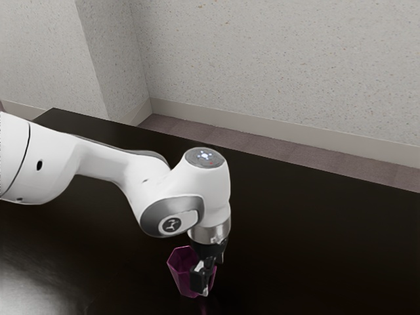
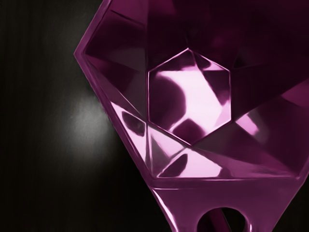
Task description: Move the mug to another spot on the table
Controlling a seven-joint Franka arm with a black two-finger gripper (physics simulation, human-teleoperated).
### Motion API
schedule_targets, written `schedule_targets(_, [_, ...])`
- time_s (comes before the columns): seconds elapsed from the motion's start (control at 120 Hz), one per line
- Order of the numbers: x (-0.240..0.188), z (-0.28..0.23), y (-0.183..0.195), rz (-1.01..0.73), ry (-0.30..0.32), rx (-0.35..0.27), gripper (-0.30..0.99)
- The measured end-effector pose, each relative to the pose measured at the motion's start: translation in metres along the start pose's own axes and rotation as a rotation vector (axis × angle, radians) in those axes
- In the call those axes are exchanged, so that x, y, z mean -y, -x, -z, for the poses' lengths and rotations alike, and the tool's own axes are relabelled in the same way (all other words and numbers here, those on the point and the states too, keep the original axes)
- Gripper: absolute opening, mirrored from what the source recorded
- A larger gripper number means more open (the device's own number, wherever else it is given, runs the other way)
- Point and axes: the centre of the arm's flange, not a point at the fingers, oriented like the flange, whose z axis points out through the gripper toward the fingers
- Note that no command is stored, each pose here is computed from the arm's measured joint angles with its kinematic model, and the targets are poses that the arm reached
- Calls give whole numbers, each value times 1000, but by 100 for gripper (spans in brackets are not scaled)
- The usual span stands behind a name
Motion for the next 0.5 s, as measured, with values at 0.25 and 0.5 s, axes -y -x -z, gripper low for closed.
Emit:
schedule_targets(0.25, [-1, -10, 0, 8, -12, -10, 69])
schedule_targets(0.5, [-1, -20, 0, 5, -22, -23, 69])
